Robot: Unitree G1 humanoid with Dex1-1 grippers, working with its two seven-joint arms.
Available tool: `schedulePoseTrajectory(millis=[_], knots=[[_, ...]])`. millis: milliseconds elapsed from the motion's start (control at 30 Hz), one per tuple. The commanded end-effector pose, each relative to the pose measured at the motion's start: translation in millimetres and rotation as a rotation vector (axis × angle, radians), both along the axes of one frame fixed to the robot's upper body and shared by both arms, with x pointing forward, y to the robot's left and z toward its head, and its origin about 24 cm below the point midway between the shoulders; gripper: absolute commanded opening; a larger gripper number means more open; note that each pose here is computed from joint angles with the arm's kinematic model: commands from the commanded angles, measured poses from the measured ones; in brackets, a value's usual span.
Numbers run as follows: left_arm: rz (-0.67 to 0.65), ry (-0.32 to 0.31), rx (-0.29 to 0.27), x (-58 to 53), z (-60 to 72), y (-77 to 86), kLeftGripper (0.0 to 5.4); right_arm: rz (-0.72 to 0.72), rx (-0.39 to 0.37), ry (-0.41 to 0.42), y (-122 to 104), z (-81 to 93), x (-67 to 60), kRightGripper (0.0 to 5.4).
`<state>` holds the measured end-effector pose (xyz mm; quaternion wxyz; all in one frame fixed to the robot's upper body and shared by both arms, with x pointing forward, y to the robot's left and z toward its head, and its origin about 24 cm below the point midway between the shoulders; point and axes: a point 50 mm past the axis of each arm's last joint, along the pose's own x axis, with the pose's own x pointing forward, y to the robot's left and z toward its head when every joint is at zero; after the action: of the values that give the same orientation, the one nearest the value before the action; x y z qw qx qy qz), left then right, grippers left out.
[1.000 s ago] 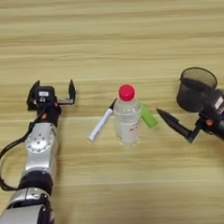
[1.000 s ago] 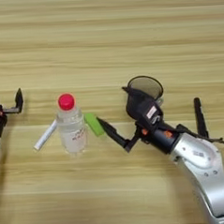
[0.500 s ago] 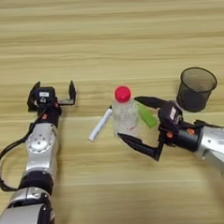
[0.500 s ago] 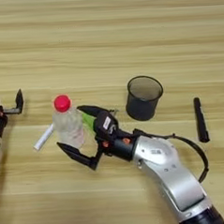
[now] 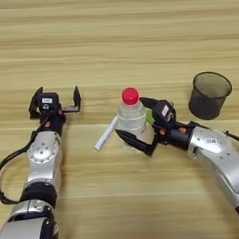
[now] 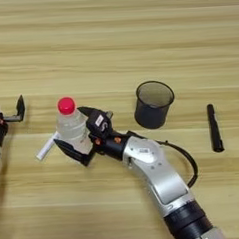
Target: Move the objects on the table
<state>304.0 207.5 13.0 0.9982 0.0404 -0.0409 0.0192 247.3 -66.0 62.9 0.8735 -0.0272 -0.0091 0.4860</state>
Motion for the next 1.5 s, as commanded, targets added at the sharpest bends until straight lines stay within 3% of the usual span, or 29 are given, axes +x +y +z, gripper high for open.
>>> schedulePoseTrajectory(millis=[33, 267, 433, 767, 967, 1100, 1300, 1500], knots=[[-0.001, -0.011, 0.017, 1.8, 3.5, 2.5, 5.37, -0.006, 0.006, 0.006, 8, -1.8, -1.3, 5.40], [-0.002, -0.011, 0.016, 2.0, 3.6, 2.2, 5.37, -0.001, 0.034, 0.048, 18, -8.7, -7.2, 5.40], [-0.001, -0.011, 0.016, 1.8, 3.3, 2.4, 5.40, -0.036, 0.089, 0.059, 20, -7.1, -4.8, 4.68], [0.000, -0.011, 0.018, 1.7, 3.4, 3.0, 5.40, -0.070, 0.103, 0.040, 19, -4.3, -2.4, 3.38], [-0.001, -0.011, 0.019, 1.5, 3.4, 3.0, 5.40, -0.186, 0.134, -0.112, 1, 35.3, 0.1, 3.17], [-0.001, -0.011, 0.020, 1.7, 3.3, 2.4, 5.40, -0.294, 0.181, -0.197, -23, 63.7, -3.2, 3.17], [0.000, -0.013, 0.019, 1.5, 3.6, 2.5, 5.40, -0.436, 0.213, -0.251, -58, 86.5, -12.8, 3.16], [0.000, -0.013, 0.019, 2.3, 4.1, 2.1, 5.40, -0.791, 0.197, -0.408, -121, 113.7, -18.0, 3.16]])
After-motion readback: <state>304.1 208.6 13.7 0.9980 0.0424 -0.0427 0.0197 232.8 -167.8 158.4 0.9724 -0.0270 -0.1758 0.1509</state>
